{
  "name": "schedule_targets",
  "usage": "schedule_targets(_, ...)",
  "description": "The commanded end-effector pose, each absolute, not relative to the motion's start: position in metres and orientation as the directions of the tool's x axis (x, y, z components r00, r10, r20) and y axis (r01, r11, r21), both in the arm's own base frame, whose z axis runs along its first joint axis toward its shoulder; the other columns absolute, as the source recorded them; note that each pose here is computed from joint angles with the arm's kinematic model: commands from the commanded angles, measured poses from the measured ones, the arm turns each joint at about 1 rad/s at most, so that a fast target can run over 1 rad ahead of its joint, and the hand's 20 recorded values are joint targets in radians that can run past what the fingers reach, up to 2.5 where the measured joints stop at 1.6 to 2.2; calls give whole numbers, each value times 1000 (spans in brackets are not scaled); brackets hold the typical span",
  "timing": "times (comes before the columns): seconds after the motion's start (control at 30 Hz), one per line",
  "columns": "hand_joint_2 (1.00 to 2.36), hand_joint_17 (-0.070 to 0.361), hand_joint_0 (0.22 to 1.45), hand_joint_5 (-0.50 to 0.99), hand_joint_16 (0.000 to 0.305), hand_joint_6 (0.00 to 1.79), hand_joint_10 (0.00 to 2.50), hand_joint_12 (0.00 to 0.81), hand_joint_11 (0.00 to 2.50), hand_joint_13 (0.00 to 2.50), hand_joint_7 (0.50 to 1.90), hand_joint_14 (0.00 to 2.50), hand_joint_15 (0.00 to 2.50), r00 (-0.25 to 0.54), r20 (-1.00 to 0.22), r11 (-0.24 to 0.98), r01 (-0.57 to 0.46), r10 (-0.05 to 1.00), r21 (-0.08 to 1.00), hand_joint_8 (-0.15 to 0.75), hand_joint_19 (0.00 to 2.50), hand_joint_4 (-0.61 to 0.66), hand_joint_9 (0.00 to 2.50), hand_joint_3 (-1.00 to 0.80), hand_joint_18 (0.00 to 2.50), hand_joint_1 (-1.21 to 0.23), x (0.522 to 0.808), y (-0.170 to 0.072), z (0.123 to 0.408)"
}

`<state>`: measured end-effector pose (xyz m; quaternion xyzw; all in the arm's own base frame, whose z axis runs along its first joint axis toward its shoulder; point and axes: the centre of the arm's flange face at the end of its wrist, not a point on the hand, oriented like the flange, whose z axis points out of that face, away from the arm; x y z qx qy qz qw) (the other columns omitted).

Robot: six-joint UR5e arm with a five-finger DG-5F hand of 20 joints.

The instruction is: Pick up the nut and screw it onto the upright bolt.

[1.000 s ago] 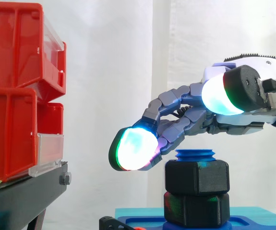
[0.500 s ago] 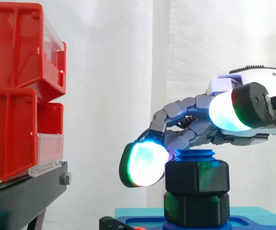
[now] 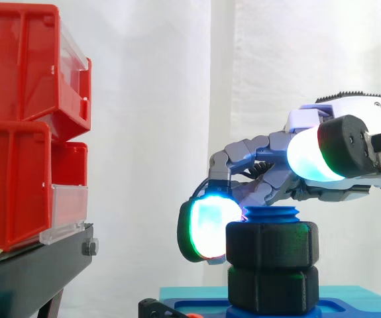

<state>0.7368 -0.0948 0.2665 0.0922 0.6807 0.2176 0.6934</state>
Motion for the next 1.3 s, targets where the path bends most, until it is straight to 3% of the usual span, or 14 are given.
schedule_targets(0.0,1000,103,449,-21,46,503,0,367,0,391,1300,0,0,-21,-904,889,-174,427,424,272,24,165,833,-500,48,-237,736,-97,266)
schedule_targets(0.47,1000,90,464,53,40,503,0,332,2,611,1364,0,0,-19,-904,889,-175,426,423,242,70,113,1173,-500,272,-259,735,-109,267)
schedule_targets(0.83,1000,70,472,99,31,503,0,273,19,825,1408,0,0,-17,-904,889,-176,426,422,142,165,55,1494,-500,587,-293,732,-125,269)
schedule_targets(1.0,1000,71,471,92,32,502,0,284,48,844,1433,0,0,-9,-906,890,-181,424,419,176,179,54,1510,-500,624,-287,735,-130,280)
schedule_targets(1.27,1000,92,456,-71,41,504,0,340,49,634,974,0,0,-11,-910,890,-200,415,409,260,181,181,1140,-500,445,-279,743,-133,309)
